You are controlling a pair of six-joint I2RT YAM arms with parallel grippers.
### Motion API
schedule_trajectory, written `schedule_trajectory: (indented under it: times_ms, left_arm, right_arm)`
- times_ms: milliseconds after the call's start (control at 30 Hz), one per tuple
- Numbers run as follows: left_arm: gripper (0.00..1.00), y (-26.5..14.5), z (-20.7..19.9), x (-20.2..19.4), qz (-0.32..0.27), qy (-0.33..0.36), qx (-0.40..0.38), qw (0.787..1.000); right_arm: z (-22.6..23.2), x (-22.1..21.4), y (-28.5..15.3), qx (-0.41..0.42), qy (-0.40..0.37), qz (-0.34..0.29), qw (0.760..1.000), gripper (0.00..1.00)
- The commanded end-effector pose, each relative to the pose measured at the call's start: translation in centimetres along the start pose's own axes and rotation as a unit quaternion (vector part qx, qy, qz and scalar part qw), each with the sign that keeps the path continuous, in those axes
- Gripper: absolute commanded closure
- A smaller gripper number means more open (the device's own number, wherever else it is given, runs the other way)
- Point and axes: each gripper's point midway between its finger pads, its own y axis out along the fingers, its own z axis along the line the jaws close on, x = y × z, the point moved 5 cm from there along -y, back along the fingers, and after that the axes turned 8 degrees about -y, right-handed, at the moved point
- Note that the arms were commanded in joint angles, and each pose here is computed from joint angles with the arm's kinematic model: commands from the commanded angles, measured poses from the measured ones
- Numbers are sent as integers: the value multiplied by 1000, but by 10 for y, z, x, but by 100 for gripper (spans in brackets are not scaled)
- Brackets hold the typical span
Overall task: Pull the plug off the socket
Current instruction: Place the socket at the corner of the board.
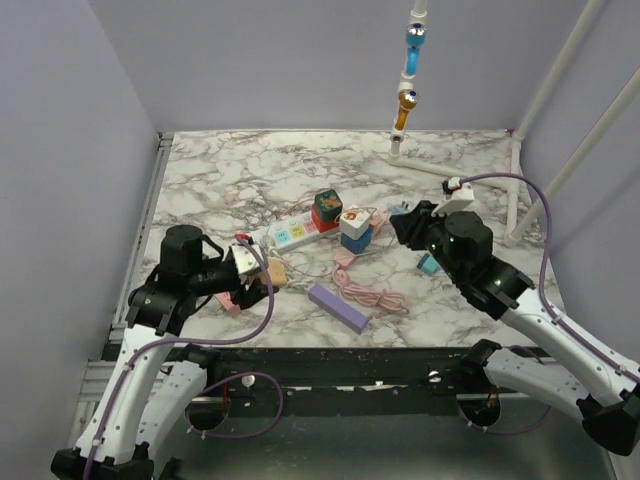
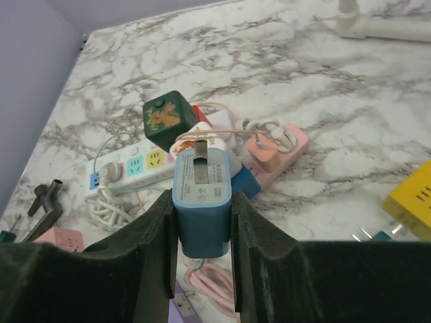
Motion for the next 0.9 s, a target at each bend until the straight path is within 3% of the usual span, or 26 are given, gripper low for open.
schedule_trajectory:
  times_ms: [0,133,333,533,600,733,867]
  left_arm:
    - [100,7,15,-48,76,35,23,996]
    - [100,12,12,-75,102,45,12,994]
    - [100,18,6,-109,127,77,-4,989]
    - [100,29,4,-142,165,95,-10,982]
    - [100,33,8,-147,173,95,-4,980]
    - [100,38,17,-158,196,79,13,977]
    - [100,37,27,-169,229,74,41,970]
  right_arm:
    - [-41,-5,-29,-139,53,5,989,99]
    - [-61,-25,-33,-229,85,46,969,99]
    - [-77,-65,-7,-260,122,124,950,99]
    - [-106,-96,-6,-302,176,156,924,99]
    - [-112,-103,-9,-310,192,162,917,92]
    - [-115,-125,-12,-324,225,183,901,89]
    - [-112,-153,-12,-317,253,212,889,80]
